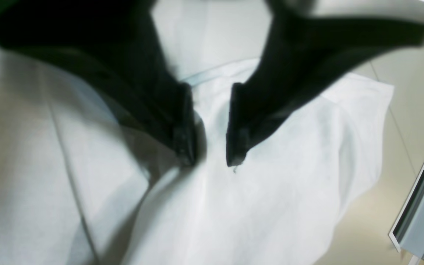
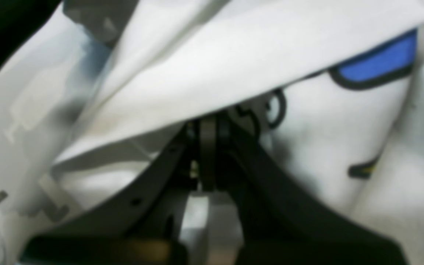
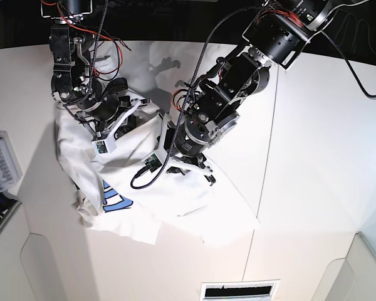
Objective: Layout the t-shirt on the table in an organized manner, then fold the t-shirt properly
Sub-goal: 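Drag the grasped fabric away from the right gripper to spread the shirt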
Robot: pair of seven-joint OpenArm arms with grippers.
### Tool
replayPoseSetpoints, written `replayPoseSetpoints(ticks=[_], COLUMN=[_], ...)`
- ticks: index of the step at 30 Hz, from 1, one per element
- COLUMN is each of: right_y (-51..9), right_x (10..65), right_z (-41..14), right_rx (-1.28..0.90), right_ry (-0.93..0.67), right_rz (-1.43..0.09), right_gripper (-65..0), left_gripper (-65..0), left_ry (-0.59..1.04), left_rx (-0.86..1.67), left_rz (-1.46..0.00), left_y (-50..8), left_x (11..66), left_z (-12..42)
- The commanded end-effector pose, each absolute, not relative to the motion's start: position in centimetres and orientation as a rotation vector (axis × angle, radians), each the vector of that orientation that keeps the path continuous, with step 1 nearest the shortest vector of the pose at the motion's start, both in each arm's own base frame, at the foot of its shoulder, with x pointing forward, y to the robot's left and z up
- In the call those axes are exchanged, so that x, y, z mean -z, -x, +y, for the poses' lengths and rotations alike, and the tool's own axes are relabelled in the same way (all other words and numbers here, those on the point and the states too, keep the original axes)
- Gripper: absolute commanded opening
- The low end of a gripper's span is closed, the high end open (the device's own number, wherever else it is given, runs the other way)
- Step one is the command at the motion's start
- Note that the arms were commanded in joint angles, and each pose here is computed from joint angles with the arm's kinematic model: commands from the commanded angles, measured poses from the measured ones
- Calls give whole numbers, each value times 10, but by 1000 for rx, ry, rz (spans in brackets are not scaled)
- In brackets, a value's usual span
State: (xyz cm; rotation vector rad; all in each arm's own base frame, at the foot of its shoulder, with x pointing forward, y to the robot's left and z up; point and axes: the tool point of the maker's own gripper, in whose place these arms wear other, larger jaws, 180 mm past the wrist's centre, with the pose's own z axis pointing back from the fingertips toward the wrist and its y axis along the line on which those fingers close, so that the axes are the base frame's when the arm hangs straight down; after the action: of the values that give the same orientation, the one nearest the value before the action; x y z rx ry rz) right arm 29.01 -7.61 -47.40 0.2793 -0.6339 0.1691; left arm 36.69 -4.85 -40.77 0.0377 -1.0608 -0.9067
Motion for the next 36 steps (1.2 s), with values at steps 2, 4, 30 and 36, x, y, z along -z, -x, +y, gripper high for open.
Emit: replayPoseSetpoints(ticks=[2, 4, 30, 36], right_y=[-283, -283, -283, -283], right_x=[481, 481, 481, 481], right_z=[-81, -81, -81, -81], right_rx=[-184, -184, -184, -184], right_ry=[-252, -251, -252, -252], right_rz=[-585, -585, -584, -584], right_gripper=[-650, -650, -650, -650], left_gripper=[-650, -650, -650, -650], left_ry=[-44, -50, -548, -608], left_rx=[895, 896, 966, 894], left_rz=[-1124, -1132, -981, -975], left_y=[-379, -383, -454, -454], left_x=[389, 386, 344, 331], left_z=[-53, -53, 188, 232])
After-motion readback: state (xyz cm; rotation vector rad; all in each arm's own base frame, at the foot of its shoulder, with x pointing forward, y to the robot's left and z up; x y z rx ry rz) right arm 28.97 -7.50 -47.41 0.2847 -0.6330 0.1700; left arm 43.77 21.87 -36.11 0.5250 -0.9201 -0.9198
